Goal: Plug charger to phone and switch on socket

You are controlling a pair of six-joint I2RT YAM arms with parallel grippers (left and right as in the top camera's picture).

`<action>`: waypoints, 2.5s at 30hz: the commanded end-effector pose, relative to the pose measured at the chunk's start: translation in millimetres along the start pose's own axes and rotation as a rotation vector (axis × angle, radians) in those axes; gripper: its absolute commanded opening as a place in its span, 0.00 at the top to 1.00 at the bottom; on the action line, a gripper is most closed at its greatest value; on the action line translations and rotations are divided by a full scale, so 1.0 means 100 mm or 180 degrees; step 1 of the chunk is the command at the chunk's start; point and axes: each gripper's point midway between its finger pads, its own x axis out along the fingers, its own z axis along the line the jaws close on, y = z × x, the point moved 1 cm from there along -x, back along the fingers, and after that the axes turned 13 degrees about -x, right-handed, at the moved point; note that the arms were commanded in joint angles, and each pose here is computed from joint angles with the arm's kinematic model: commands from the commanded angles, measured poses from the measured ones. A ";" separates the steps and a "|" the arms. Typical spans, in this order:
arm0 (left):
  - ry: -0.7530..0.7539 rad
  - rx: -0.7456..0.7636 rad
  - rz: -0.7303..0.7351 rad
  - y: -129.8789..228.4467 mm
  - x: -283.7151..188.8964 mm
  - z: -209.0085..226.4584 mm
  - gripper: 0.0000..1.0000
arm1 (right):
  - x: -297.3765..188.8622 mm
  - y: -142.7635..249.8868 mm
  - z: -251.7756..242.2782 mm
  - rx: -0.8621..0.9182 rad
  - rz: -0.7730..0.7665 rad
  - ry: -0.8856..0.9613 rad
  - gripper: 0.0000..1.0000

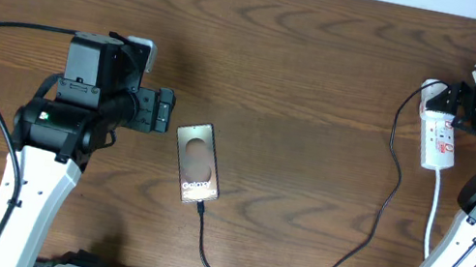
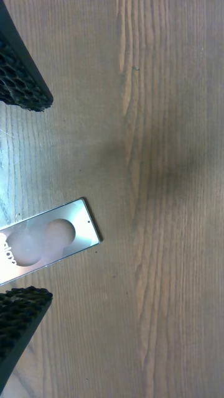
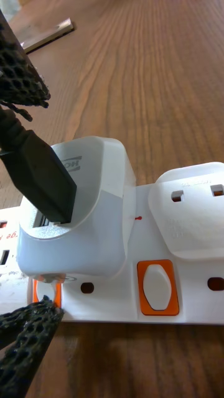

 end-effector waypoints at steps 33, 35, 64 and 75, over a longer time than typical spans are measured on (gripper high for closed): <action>-0.0040 0.0049 -0.0039 -0.05 -0.02 0.02 0.09 | 0.41 -0.01 0.52 0.0015 0.0193 -0.0553 0.01; -0.0042 0.0048 -0.0040 -0.05 -0.02 0.02 0.09 | 0.41 -0.03 0.54 0.0020 0.0168 -0.0595 0.01; -0.0040 0.0049 -0.0039 -0.05 -0.02 0.02 0.09 | -0.97 0.10 0.09 0.0331 -0.0270 0.0353 0.01; -0.0042 0.0049 -0.0040 -0.05 -0.02 0.02 0.09 | -2.26 0.21 1.08 0.0338 -0.1016 0.1019 0.01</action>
